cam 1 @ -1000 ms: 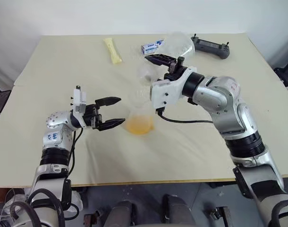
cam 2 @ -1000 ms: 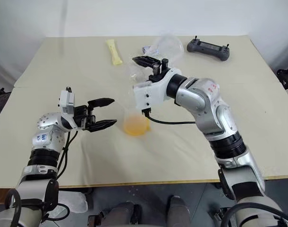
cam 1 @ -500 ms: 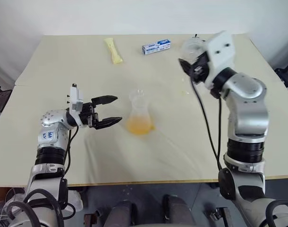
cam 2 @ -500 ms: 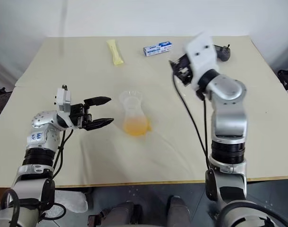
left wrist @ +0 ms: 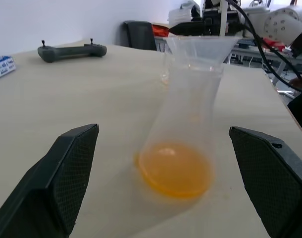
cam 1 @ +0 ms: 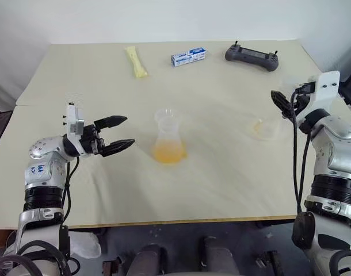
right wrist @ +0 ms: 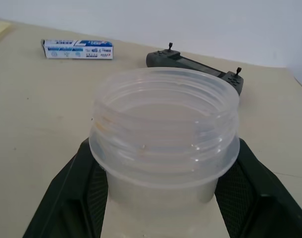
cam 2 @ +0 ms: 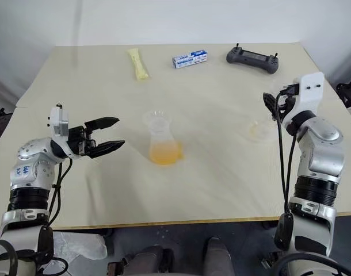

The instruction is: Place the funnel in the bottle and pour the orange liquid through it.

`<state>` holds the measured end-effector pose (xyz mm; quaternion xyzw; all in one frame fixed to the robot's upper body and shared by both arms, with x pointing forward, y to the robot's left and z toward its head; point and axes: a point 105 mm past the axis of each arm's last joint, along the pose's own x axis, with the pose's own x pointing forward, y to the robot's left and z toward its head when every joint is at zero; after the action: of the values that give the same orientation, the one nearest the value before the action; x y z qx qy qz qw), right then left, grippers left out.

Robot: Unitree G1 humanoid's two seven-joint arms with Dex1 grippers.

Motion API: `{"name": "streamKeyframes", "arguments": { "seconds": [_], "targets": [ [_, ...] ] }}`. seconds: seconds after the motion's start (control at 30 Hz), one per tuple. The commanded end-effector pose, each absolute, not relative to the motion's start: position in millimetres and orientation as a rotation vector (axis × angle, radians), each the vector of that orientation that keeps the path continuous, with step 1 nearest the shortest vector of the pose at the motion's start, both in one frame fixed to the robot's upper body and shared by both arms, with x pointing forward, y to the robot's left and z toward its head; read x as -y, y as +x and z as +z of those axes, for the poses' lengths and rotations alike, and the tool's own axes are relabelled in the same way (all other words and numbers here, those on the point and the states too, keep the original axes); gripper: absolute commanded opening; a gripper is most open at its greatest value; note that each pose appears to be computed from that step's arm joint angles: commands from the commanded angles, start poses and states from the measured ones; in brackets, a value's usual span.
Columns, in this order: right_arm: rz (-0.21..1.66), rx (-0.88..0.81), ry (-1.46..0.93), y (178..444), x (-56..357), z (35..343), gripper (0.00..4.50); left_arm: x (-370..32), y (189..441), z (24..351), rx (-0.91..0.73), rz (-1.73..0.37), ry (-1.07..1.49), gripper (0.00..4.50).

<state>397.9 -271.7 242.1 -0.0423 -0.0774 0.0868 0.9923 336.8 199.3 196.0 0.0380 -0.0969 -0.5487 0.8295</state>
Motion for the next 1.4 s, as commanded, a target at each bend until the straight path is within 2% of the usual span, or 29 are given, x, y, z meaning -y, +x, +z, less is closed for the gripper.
{"name": "streamKeyframes", "arguments": {
  "seconds": [0.03, 0.07, 0.27, 0.6, 0.8, 0.93, 1.03, 1.17, 1.4],
  "targets": [
    [0.139, 0.236, -0.045, 389.9, 287.7, 256.2, 2.46, -208.4, 333.6, 202.9, 0.225, -1.113, 0.087, 4.50],
    [0.138, 0.234, -0.040, 388.4, 290.0, 253.4, 2.46, -209.3, 333.4, 200.8, 0.213, -1.100, 0.094, 4.50],
    [0.141, 0.249, -0.041, 379.4, 294.0, 252.6, 4.42, -211.0, 335.0, 195.2, 0.176, -1.041, 0.091, 4.50],
    [0.211, 0.349, -0.065, 367.8, 292.1, 289.2, 4.47, -203.7, 327.9, 188.9, 0.175, -1.090, 0.090, 4.50],
    [0.347, 0.419, -0.138, 355.4, 273.9, 321.4, 4.47, -203.3, 326.8, 186.8, 0.173, -1.108, 0.092, 4.50],
    [0.509, 0.431, -0.217, 334.5, 250.1, 331.9, 4.47, -211.6, 322.7, 184.7, 0.157, -1.132, 0.124, 4.50],
    [0.698, 0.391, -0.261, 307.8, 224.5, 320.6, 4.47, -220.3, 319.9, 182.0, 0.134, -1.150, 0.152, 4.50],
    [0.933, 0.205, -0.322, 269.9, 203.3, 268.5, 4.47, -228.0, 316.4, 174.5, 0.101, -1.173, 0.184, 4.50],
    [0.963, -0.087, -0.394, 241.1, 224.6, 193.2, 4.47, -235.5, 315.5, 168.1, 0.095, -1.160, 0.179, 4.50]
  ]
}}
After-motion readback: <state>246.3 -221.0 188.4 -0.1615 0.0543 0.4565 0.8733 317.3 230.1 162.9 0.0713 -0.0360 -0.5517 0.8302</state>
